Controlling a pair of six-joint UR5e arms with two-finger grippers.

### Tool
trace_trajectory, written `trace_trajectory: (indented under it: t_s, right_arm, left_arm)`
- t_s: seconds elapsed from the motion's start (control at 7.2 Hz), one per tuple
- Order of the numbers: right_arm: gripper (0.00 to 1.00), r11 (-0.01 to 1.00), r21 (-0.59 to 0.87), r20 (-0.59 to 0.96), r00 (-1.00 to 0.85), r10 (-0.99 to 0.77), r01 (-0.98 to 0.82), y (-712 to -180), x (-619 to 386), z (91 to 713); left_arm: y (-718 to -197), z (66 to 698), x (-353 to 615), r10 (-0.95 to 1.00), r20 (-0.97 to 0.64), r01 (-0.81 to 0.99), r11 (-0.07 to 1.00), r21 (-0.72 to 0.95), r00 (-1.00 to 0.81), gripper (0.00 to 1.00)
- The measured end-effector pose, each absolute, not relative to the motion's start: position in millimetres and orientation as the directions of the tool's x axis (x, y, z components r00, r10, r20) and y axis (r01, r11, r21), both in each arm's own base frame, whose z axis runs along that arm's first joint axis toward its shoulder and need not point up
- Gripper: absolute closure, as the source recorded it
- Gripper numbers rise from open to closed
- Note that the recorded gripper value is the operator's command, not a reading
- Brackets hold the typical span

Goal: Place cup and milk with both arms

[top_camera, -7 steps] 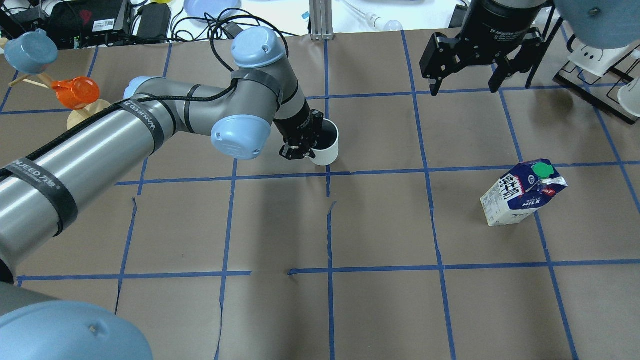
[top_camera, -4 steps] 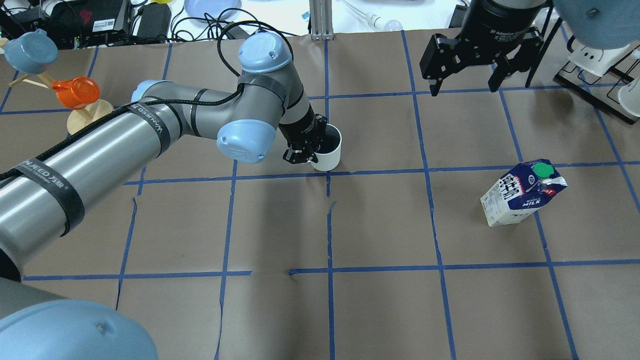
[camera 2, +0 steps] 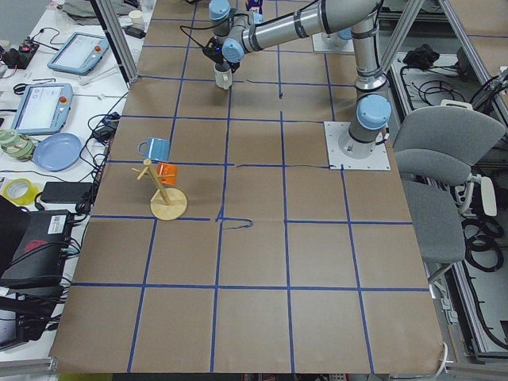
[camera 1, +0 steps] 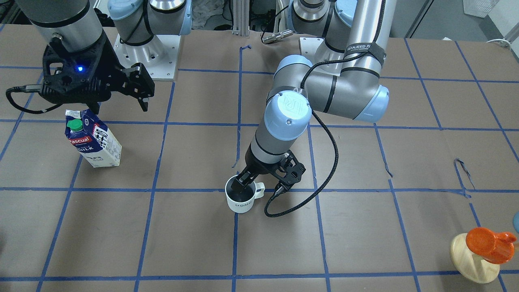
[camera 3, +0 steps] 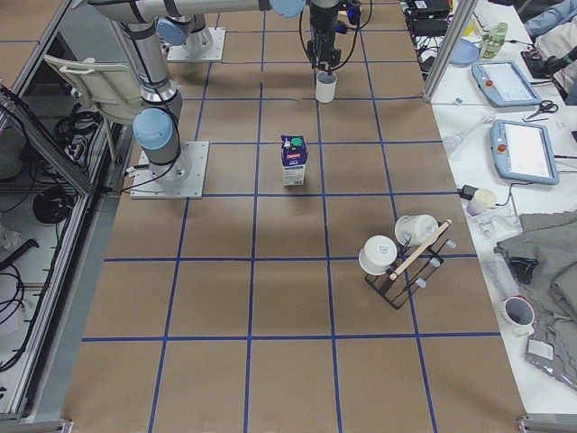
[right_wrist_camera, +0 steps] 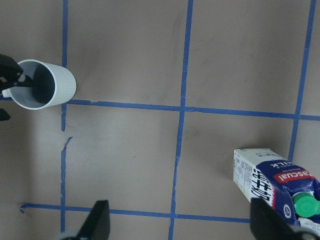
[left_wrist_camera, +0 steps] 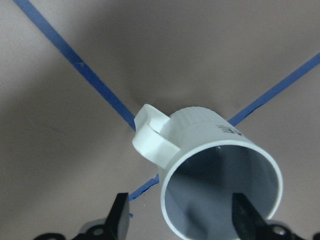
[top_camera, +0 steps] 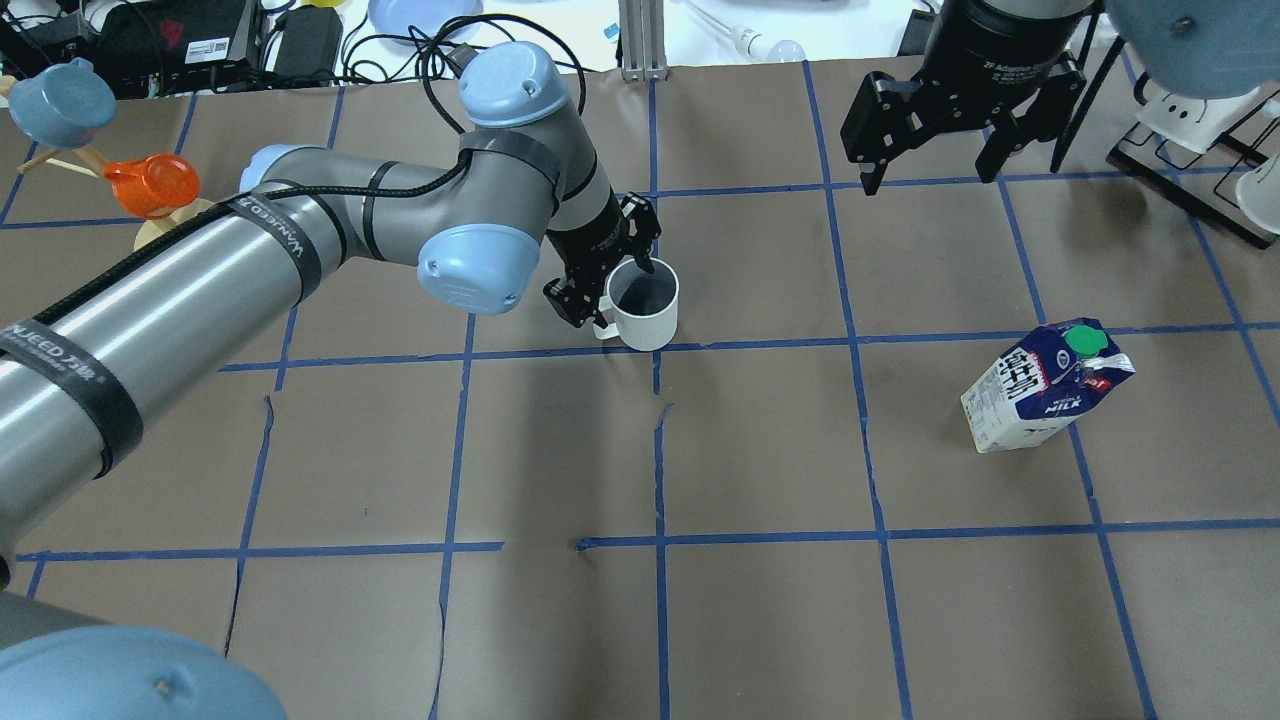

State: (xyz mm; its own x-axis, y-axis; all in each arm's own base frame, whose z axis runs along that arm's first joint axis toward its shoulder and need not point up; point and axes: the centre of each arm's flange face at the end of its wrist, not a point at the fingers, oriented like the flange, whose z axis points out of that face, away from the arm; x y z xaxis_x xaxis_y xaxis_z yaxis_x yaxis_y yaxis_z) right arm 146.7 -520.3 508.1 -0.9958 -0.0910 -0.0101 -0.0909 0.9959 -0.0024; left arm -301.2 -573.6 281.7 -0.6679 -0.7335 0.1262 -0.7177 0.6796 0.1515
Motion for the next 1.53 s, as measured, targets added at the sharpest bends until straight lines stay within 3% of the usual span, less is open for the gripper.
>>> trace_trajectory:
  t_s: [0.69, 0.97, 1.11, 1.53]
  right_arm:
    - [0.05, 0.989, 0.094, 0.0, -0.993, -0.115, -0.114, -524.8, 11.9, 419.0]
    - [0.19, 0.982, 0.138, 0.003, -0.991, -0.13, -0.129, -506.5, -18.2, 381.9]
    - [0.2, 0.977, 0.17, 0.008, -0.991, -0.131, -0.128, -496.2, -28.6, 364.7]
    - [0.52, 0.978, 0.177, 0.016, -0.993, -0.119, -0.114, -479.5, -35.5, 324.6]
  left_arm:
    - [-604.5, 445.8, -162.0, -0.347, 0.071, -0.345, 0.938, 0.037, -0.935, 0.0]
    - [-595.1, 472.5, -125.4, -0.201, 0.055, -0.201, 0.98, 0.008, -0.978, 0.0]
    - [-590.8, 466.0, -106.2, -0.177, 0.029, -0.177, 0.984, 0.021, -0.984, 0.0]
    - [-558.3, 456.1, -83.1, -0.185, 0.01, -0.185, 0.982, 0.048, -0.983, 0.0]
